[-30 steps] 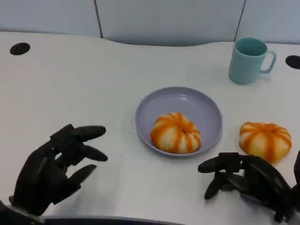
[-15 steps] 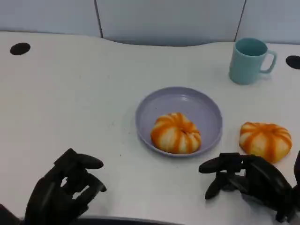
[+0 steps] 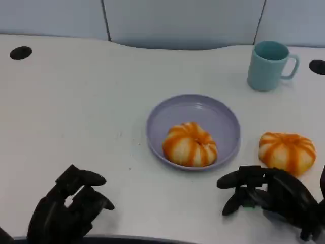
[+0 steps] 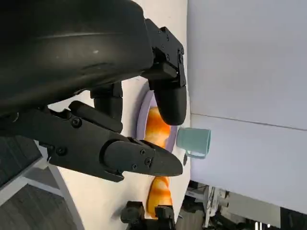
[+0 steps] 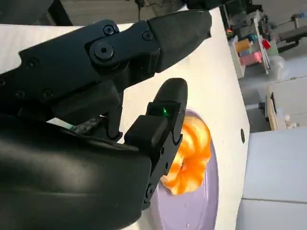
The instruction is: Grasp the bread from the table and place it into the plate.
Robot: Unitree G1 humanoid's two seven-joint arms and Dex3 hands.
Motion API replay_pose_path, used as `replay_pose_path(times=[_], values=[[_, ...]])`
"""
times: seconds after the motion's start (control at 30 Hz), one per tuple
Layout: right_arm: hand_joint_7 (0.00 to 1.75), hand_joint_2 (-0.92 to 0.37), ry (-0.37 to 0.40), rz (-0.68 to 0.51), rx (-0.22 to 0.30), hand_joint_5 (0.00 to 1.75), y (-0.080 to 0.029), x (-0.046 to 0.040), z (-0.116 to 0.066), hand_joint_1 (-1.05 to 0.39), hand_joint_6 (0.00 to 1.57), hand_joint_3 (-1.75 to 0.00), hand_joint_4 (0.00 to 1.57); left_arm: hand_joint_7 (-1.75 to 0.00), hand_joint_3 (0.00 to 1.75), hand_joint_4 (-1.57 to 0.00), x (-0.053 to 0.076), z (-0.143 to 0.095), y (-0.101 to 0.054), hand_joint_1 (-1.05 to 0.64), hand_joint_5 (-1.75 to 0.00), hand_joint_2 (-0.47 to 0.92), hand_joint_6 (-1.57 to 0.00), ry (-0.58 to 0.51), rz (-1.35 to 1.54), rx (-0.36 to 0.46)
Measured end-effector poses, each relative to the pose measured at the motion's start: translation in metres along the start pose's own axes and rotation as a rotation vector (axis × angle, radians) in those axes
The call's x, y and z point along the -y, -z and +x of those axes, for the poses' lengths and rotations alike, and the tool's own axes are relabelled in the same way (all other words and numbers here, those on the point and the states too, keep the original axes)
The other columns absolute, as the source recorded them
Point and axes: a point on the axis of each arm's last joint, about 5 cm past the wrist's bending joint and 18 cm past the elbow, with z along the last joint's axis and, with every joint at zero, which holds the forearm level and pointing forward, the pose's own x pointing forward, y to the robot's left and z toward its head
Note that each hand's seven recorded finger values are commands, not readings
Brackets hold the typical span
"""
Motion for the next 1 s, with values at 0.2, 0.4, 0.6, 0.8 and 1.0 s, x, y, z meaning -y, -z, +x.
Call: replay_pose_path(times=[0.2, 0.4, 0.6, 0.8, 1.0], values=[[0.33, -0.92, -0.018, 0.113, 0.005, 1.00, 0.001, 0.0051, 0.001, -0.41, 0.90, -0.09, 0.75, -1.46, 0.17, -0.28, -0.003, -0.001, 0.001, -0.59, -1.74, 0.92, -0.22, 0.002, -0.053, -0.011], [0.29, -0.92, -0.044, 0.236, 0.014, 0.99, 0.005, 0.0087, 0.000, -0.42, 0.93, -0.09, 0.79, -1.42, 0.13, -0.30, -0.003, 0.000, -0.001, -0.60, -1.72, 0.92, -0.26, 0.012, -0.107, -0.009], [0.22, -0.92, -0.046, 0.309, 0.016, 0.96, 0.006, 0.0108, 0.000, -0.40, 0.95, -0.09, 0.78, -1.35, 0.09, -0.31, -0.002, 0.000, 0.002, -0.59, -1.74, 0.92, -0.30, 0.039, -0.150, -0.037], [0.19, -0.92, -0.045, 0.303, 0.015, 0.97, 0.006, 0.0114, -0.001, -0.41, 0.97, -0.07, 0.77, -1.32, 0.08, -0.33, -0.004, 0.002, 0.002, -0.59, -1.72, 0.92, -0.33, 0.044, -0.171, -0.050], [0.18, -0.92, -0.045, 0.278, 0.005, 0.99, 0.004, 0.0115, 0.000, -0.39, 0.98, -0.08, 0.76, -1.37, 0.10, -0.30, -0.005, 0.006, 0.001, -0.59, -1.74, 0.92, -0.30, 0.051, -0.175, -0.047]])
